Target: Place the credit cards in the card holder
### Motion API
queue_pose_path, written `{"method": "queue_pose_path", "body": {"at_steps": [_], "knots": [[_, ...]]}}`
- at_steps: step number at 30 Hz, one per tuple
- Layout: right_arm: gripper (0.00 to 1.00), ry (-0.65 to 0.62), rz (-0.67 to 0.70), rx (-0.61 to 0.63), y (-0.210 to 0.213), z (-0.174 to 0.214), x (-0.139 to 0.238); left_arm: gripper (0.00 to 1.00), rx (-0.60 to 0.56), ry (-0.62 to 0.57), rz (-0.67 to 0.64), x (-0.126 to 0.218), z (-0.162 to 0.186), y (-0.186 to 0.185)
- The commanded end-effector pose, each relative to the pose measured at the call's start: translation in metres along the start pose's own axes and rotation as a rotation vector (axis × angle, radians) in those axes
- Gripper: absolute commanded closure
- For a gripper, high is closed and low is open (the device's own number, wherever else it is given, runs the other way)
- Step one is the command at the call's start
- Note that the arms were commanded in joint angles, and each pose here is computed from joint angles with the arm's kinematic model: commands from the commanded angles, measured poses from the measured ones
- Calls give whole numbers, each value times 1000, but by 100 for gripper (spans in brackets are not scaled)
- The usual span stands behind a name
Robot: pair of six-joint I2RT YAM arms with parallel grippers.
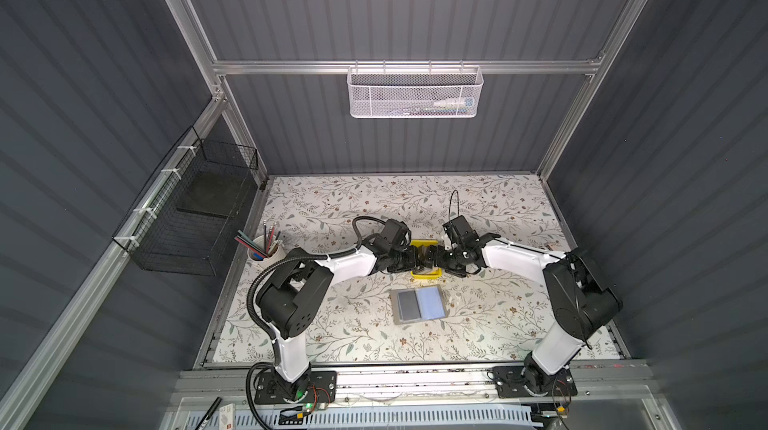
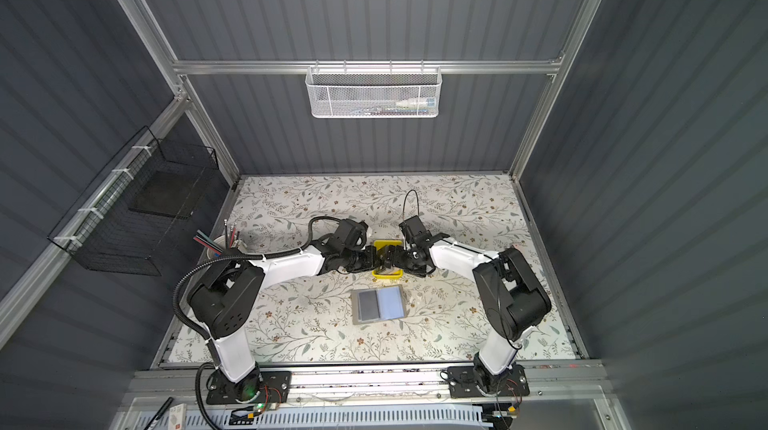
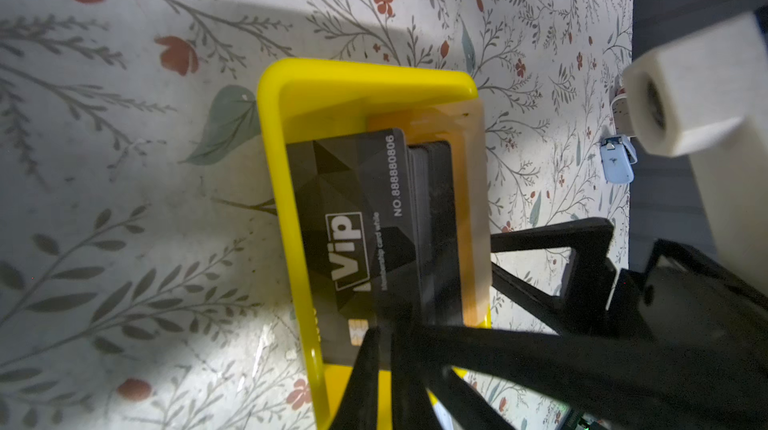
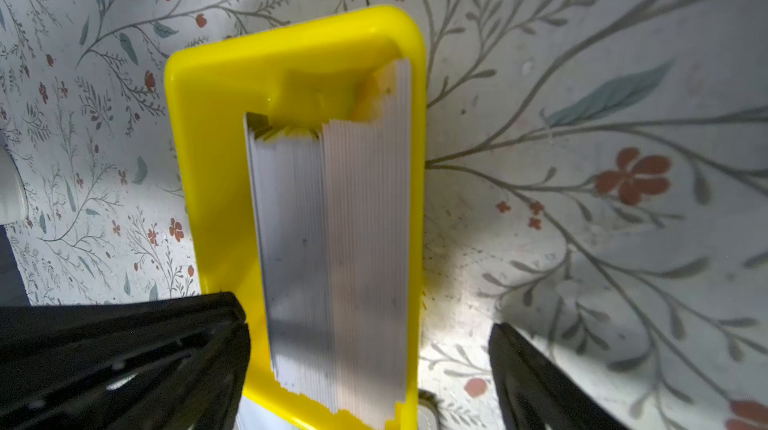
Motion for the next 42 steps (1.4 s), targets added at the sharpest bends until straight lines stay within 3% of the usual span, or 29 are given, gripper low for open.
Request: {"method": "queue_pose_path", "body": {"at_steps": [1,42], "knots": [[9,12,37,-14,-11,5,-8,90,22,17,-27,-3,6,10],[9,-24,41,-15,-21,-3,12,86,39,49,-29,-14,7,11]]}}
Point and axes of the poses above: each gripper's point midway between its finger pads, its own x axis back along the fingers, its own y axis along the line the jaws close on, z = x × y, the point moved 3 cm from there along x, back along the fingers, and after that the axes turned 4 degrees about x, right-handed, at the moved point
